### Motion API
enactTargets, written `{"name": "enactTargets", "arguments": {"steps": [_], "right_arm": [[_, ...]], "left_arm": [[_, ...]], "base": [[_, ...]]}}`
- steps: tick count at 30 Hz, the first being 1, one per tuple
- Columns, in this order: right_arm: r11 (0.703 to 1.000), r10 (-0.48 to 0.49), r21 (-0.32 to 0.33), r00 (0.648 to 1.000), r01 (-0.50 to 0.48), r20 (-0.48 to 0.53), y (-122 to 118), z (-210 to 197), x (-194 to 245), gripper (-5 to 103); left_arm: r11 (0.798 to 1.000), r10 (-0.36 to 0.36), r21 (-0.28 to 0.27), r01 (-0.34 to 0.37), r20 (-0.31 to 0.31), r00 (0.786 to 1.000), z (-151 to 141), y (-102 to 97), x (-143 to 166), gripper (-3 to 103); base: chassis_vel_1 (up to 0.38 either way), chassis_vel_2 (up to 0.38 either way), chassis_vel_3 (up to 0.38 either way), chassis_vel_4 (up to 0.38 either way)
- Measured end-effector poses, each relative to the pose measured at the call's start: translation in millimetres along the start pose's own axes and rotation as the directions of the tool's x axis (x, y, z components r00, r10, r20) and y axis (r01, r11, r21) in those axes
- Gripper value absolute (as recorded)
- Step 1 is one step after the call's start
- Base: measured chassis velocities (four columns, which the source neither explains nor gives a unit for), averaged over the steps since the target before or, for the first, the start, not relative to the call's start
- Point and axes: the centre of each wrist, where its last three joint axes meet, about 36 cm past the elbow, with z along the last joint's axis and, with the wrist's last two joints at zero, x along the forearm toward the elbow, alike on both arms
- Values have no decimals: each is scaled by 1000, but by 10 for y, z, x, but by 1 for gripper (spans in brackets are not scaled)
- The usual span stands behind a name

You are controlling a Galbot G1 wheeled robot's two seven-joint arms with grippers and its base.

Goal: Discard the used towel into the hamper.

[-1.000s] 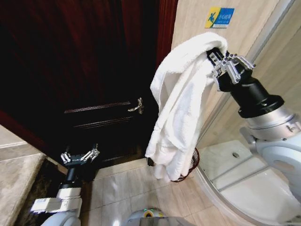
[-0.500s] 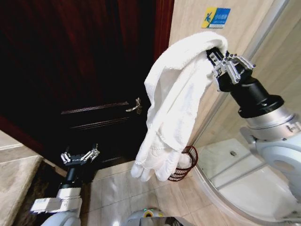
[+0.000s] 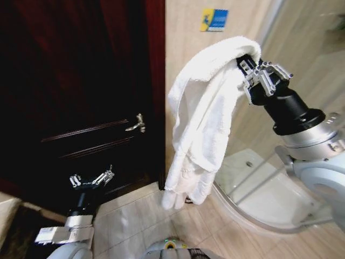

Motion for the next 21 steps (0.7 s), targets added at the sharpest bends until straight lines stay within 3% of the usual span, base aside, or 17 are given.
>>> {"name": "enactTargets", "arguments": {"steps": [11,21], "right_arm": [[1000,0,0,1000,0,0,0,0,0,9],[1000,0,0,1000,0,0,0,0,0,9]], "left_arm": [[1000,0,0,0,0,1000,0,0,0,100],[1000,0,0,0,0,1000,0,0,0,100]], "base": [[-109,-106,-113,-115],[0,0,0,0]]}}
